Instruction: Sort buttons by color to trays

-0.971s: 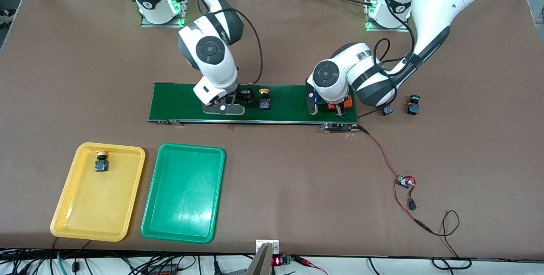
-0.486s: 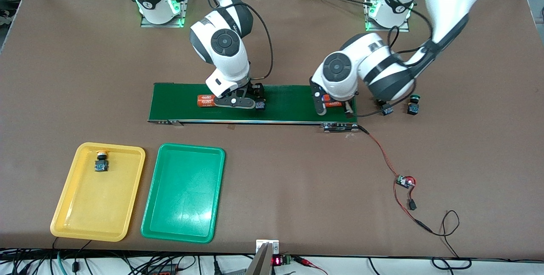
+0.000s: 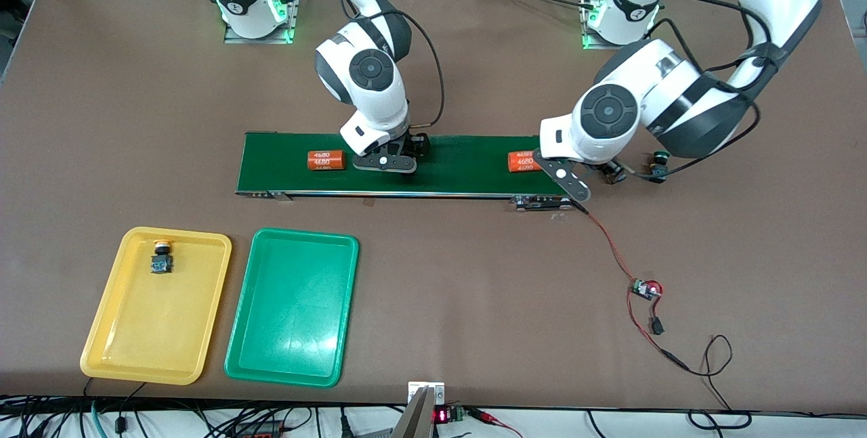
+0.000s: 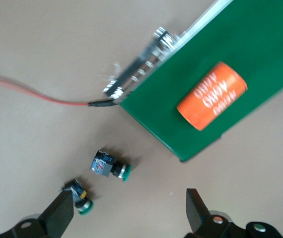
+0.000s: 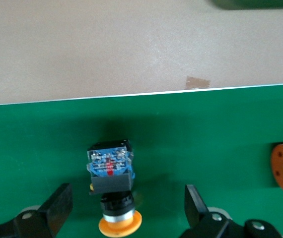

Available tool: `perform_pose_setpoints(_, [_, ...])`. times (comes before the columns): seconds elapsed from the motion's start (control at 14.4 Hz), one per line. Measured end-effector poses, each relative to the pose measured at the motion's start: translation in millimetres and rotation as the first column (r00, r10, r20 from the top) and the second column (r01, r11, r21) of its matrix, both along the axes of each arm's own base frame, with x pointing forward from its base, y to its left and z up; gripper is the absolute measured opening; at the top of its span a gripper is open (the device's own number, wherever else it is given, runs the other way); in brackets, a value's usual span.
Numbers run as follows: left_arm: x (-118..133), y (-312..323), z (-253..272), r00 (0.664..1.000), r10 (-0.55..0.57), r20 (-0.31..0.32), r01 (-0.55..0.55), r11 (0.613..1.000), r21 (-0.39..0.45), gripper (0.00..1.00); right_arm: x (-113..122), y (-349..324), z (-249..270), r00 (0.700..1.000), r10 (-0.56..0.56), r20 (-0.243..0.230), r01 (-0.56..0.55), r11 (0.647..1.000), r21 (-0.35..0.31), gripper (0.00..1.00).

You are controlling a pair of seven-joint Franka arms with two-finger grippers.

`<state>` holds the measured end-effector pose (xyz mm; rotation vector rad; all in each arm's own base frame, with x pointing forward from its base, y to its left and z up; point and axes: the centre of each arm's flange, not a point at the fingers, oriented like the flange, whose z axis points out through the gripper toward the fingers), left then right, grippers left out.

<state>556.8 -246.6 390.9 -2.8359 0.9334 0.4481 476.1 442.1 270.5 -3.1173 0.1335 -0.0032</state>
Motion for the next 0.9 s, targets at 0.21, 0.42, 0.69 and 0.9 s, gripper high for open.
perform_pose_setpoints(0.21, [4, -8, 14, 0.969, 0.236, 0.073, -0.239, 0.97, 0.035, 1.0, 3, -1, -12, 1.0, 0.001, 0.008, -0.001, 1.0, 0.0, 1.0])
perform_pose_setpoints(0.42, [29, 15, 30, 0.927, 0.356, 0.119, -0.36, 0.933, 0.02, 1.0, 4, -1, -27, 1.0, 0.015, 0.019, -0.015, 1.0, -0.011, 0.77])
perform_pose_setpoints(0.69, [59, 70, 1, 0.842, 0.539, 0.013, -0.539, 0.841, 0.038, 1.0, 9, -6, -36, 0.999, 0.022, 0.028, -0.022, 0.999, -0.029, 0.49])
perform_pose_setpoints(0.9, [76, 123, -30, 0.738, 0.674, -0.024, -0.672, 0.738, 0.068, 1.0, 39, -22, -16, 0.998, 0.009, 0.06, -0.007, 0.999, -0.04, 0.41])
